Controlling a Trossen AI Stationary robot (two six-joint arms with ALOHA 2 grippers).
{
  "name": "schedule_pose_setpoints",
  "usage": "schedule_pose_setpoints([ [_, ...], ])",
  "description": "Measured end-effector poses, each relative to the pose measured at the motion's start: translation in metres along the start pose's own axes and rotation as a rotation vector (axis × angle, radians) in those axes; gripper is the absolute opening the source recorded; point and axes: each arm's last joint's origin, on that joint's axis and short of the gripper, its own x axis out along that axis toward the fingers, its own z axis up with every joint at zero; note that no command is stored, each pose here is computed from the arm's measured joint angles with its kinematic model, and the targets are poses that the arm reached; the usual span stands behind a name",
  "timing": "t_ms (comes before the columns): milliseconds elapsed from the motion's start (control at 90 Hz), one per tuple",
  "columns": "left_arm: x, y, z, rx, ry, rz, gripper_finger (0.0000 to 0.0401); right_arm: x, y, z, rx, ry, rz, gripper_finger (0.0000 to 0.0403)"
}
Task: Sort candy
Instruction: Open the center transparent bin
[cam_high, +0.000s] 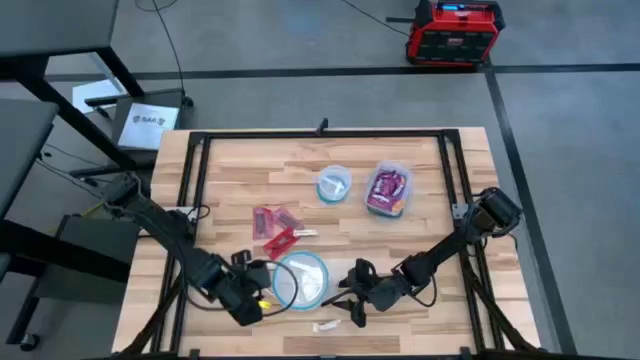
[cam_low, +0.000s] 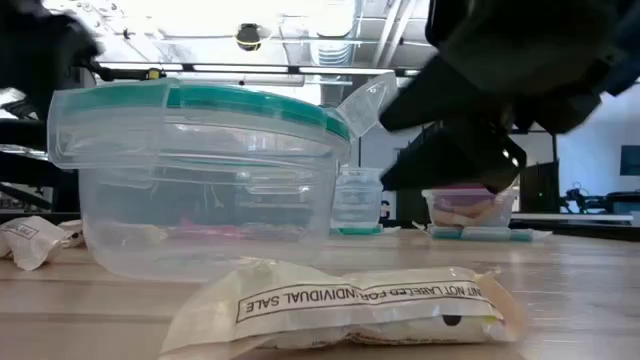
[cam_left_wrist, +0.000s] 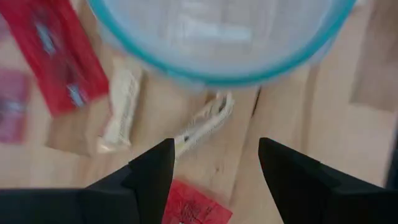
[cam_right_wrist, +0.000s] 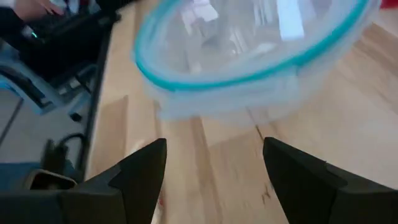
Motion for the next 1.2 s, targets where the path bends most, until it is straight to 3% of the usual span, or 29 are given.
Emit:
schedule_pose_setpoints([
  [178, 0.021, -0.006, 0.009, -0.001, -0.076, -0.063, 0.0219, 0.003, -0.006, 0.002, 0.051, 0.003, -0.03, 0.0255],
  [444, 0.044, -0.013, 0.029, 0.014, -0.181, -0.168, 0.0219, 0.0, -0.018, 0.0, 0.005, 0.092, -0.121, 0.0255],
  [644, 0.049, -0.02, 0.042, 0.018, -0.282, -0.246, 0.0219, -0.018, -0.041, 0.016, -0.088, 0.221, -0.298, 0.0255],
  [844, 0.045, -0.018, 0.048, 0.012, -0.311, -0.266, 0.0219, -0.061, -0.049, 0.038, -0.104, 0.335, -0.394, 0.0255],
  [1044, 0.022, -0.026, 0.063, 0.041, -0.271, -0.289, 0.0219, -0.099, -0.006, 0.028, -0.034, 0.264, -0.238, 0.0255],
  [1200, 0.006, -0.027, 0.087, 0.195, -0.382, -0.204, 0.0219, -0.087, 0.037, -0.01, -0.006, 0.105, -0.076, 0.0255],
])
